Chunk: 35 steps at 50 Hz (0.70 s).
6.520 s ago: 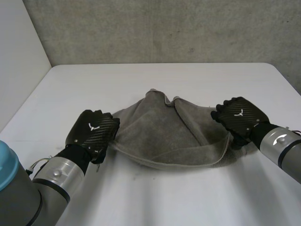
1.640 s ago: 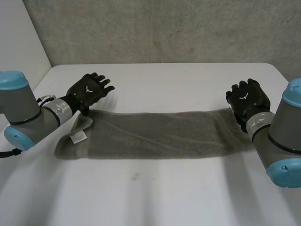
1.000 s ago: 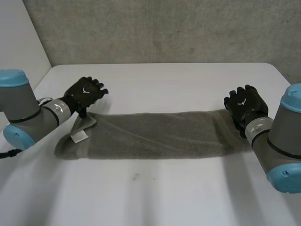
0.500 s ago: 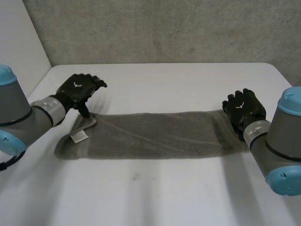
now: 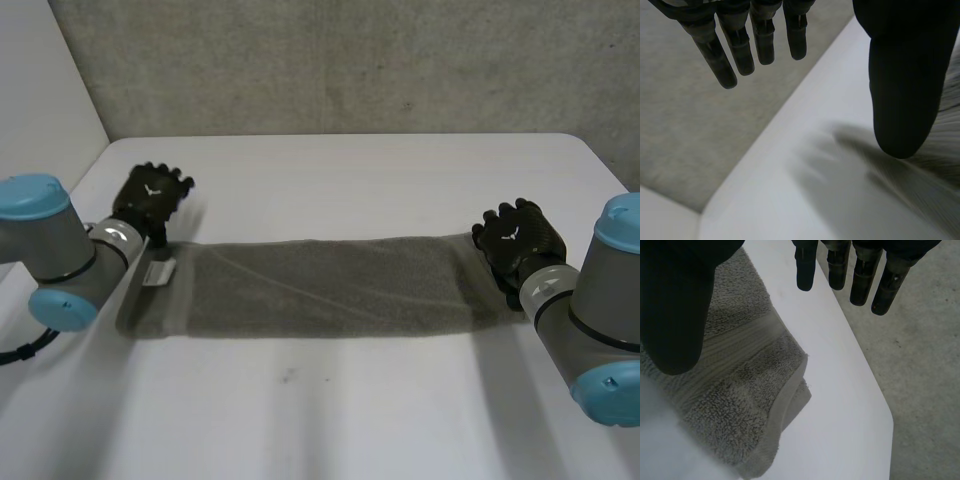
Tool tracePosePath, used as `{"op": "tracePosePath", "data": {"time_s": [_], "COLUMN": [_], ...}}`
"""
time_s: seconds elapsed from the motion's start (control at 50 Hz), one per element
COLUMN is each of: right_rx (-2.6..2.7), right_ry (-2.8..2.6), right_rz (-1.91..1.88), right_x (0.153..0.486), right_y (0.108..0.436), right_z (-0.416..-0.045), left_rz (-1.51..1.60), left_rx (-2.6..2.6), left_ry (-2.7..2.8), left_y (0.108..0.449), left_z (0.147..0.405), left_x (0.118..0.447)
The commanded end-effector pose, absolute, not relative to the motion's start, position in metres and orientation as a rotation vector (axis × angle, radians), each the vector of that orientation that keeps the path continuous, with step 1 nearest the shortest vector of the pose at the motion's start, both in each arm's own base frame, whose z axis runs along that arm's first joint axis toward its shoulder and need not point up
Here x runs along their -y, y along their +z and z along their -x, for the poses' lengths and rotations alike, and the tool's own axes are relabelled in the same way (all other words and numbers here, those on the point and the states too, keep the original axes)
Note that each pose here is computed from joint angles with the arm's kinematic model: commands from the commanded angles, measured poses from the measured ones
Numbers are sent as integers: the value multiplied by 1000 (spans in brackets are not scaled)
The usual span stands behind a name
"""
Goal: Fold the towel.
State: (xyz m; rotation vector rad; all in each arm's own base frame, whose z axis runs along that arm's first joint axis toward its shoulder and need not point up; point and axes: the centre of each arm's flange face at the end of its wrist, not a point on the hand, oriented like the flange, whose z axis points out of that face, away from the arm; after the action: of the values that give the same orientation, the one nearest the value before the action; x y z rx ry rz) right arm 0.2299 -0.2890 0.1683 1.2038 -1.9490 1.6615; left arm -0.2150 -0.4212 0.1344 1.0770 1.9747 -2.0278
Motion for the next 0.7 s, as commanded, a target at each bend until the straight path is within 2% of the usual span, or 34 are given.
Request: {"op": "tracePosePath", "data": {"time_s": [0.02, 0.12, 0.16, 0.18, 0.22, 0.28, 0.38, 0.6, 0.7], "right_rx": [1968, 1975, 1987, 2010, 2041, 2120, 2280, 2409, 2416], "right_ry": [1662, 1682, 1692, 1703, 1717, 1772, 1794, 1762, 1752], "right_rz": [-1202, -1210, -1193, -1166, -1128, -1042, -992, -1011, -1006], "right_x": [288, 287, 289, 291, 294, 300, 306, 314, 322], "right_y": [168, 171, 173, 174, 176, 181, 179, 164, 151], "right_z": [-223, -219, -214, -209, -203, -191, -175, -159, -156], "left_rz": [-1042, -1068, -1096, -1096, -1122, -1126, -1040, -737, -719], "left_rx": [-1947, -1978, -1965, -1965, -1941, -1931, -2014, -2433, -2479], "left_ry": [-1988, -1969, -1995, -1996, -2046, -2079, -2180, -2286, -2260], "left_y": [139, 157, 175, 175, 196, 206, 230, 225, 219], "left_z": [210, 211, 219, 219, 230, 234, 236, 236, 234], "left_x": [424, 403, 381, 381, 355, 343, 315, 288, 279]}}
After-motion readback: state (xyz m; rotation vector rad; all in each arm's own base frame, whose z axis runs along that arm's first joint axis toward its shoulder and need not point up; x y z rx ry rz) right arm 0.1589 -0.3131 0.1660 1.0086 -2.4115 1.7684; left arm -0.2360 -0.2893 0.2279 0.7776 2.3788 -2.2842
